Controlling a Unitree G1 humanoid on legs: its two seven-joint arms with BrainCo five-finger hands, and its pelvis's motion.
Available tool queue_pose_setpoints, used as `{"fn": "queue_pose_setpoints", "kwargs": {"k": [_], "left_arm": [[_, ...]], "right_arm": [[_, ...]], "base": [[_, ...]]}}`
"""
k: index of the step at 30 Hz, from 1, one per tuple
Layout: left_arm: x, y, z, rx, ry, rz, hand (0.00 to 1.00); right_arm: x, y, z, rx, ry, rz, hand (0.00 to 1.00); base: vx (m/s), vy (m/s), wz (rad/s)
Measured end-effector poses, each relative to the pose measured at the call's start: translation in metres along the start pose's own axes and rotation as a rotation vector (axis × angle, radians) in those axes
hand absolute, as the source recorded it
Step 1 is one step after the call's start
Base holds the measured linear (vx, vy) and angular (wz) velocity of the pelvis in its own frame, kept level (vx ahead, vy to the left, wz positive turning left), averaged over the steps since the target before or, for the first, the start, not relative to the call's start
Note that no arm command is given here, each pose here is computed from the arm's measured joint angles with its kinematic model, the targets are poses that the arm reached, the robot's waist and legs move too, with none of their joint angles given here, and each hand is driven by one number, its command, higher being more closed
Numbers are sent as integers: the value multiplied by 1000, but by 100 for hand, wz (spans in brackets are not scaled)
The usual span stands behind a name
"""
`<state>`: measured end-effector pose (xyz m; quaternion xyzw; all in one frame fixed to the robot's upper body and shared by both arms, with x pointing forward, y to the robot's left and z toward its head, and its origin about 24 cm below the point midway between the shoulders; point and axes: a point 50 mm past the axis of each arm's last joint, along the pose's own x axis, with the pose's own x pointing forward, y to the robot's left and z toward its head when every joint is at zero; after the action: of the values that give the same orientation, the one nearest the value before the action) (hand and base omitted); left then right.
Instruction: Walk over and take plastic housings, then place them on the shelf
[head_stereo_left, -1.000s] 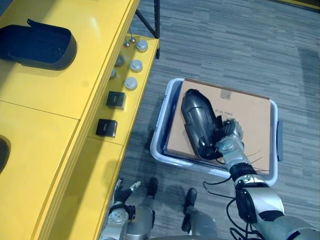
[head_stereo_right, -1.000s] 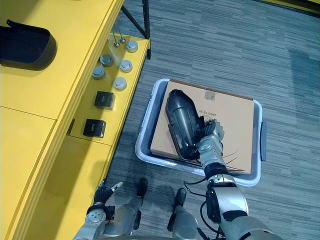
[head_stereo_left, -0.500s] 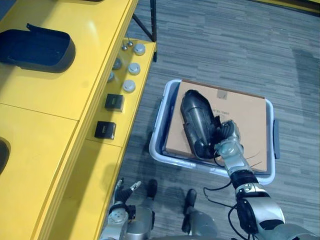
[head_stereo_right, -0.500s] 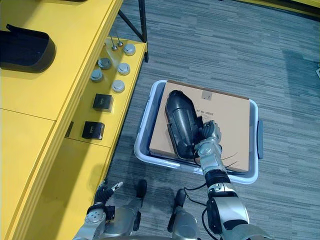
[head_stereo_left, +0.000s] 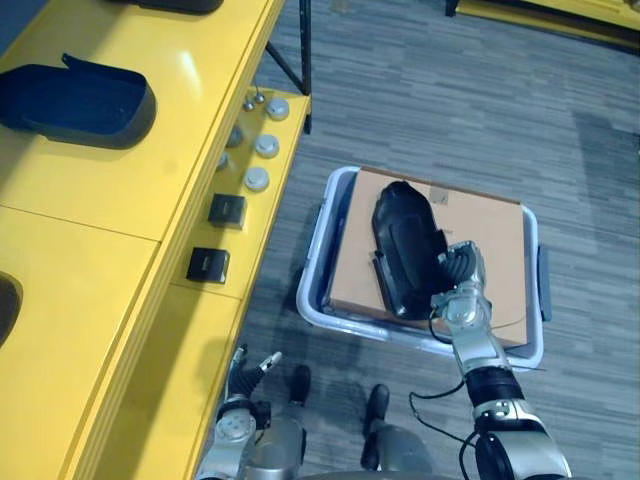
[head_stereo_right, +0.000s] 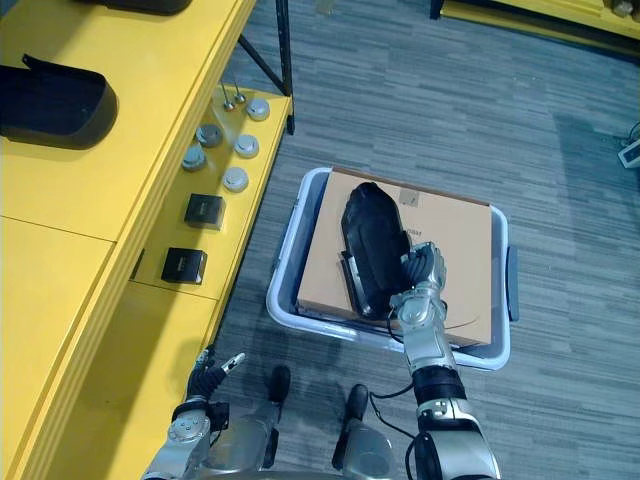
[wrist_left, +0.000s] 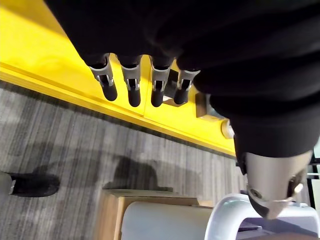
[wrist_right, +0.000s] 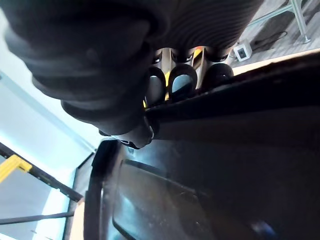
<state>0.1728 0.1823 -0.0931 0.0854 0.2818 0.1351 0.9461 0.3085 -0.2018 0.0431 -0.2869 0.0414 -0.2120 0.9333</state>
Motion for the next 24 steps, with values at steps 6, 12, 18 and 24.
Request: {"fn": "queue_pose_setpoints", "kwargs": {"k": [6, 12, 18, 24], "left_arm": [[-1, 0, 10, -17, -44, 3, 0], [-8, 1, 23, -37, -118, 5, 0], [-22, -7, 71, -95, -334, -29, 0], [-41, -25, 123, -171, -567, -90, 0]], "right_arm": [[-7, -10, 12, 84, -75, -61, 100], [-12, -21, 28, 123, -165, -103, 100], [-20, -31, 55, 169, -293, -147, 100], [-39, -26, 97, 234, -504, -115, 100]], "base": [[-17, -9, 2], [-7, -3, 0], [4, -5, 1], [1, -4, 3]]}}
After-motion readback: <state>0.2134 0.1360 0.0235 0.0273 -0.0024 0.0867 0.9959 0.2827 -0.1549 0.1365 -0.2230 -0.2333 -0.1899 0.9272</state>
